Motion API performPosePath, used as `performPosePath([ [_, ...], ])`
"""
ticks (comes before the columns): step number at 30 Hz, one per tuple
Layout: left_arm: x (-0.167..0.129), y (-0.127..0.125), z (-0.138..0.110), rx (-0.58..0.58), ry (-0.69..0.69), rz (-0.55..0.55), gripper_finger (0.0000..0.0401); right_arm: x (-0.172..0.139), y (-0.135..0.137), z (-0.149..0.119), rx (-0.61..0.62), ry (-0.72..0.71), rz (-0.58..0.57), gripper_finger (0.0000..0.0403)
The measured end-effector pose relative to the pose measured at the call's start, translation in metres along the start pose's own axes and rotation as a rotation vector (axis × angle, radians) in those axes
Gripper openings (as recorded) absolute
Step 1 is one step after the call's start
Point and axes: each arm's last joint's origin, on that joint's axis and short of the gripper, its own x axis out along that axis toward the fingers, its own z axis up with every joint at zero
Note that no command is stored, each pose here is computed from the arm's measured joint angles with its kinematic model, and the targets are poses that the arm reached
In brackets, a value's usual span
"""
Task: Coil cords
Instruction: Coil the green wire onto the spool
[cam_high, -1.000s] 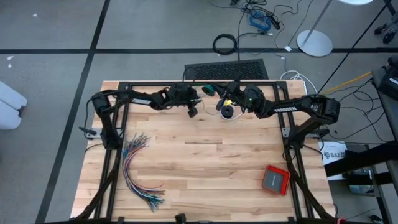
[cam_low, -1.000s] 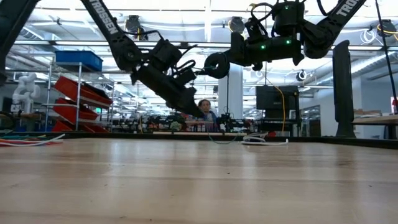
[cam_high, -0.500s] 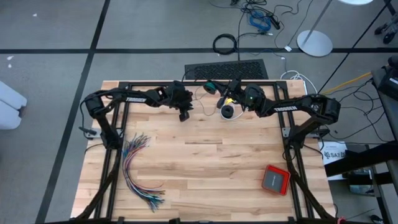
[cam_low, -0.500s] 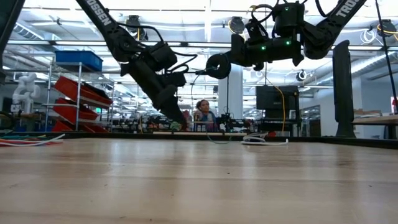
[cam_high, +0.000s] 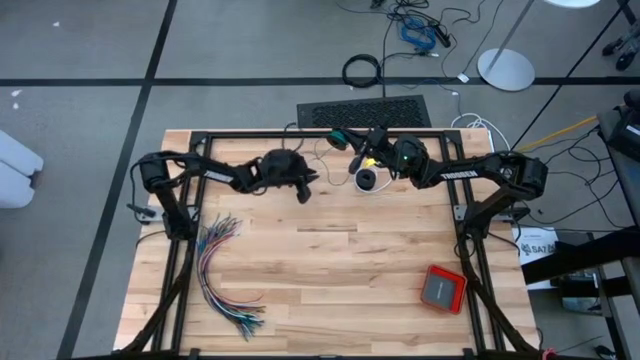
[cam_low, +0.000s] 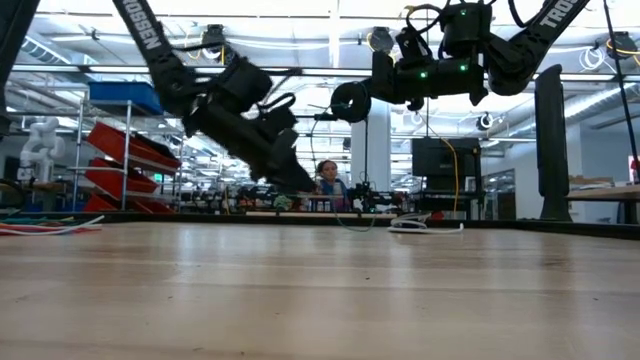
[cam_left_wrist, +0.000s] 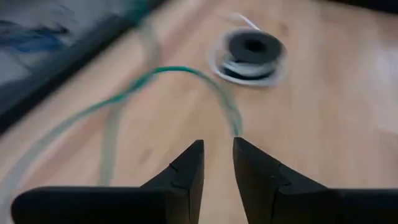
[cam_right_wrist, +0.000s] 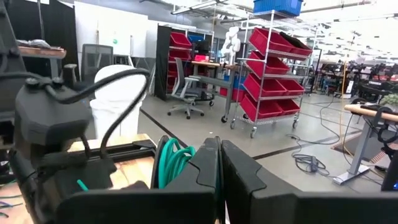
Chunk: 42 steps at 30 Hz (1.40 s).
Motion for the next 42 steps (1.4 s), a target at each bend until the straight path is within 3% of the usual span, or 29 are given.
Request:
performPosePath([
  [4, -0.005, -0.006, -0.009, -0.046, -0.155, 0.059, 0.0093, 0.0, 0.0, 0.0, 0.0, -0.002, 0.003, 0.0],
  [13, 0.022, -0.019, -0.035, -0.11, -0.231, 0.031, 0.0093, 0.0, 0.0, 0.002, 0.002, -0.018, 0.003, 0.0],
  [17, 0.03, -0.019, -0.036, -0.14, -0.294, 0.018, 0.0093, 0.0, 0.0, 0.002, 0.002, -0.017, 0.003, 0.0],
  [29, 0.027, -0.023, -0.033, -0.12, -0.283, -0.109, 0.0093, 0.0, 0.0, 0.001, -0.014, -0.008, 0.003, 0.0],
  [42, 0.028, -0.023, -0.034, -0.119, -0.266, -0.113, 0.0093, 0.0, 0.0, 0.0, -0.015, -0.003, 0.003, 0.0007],
])
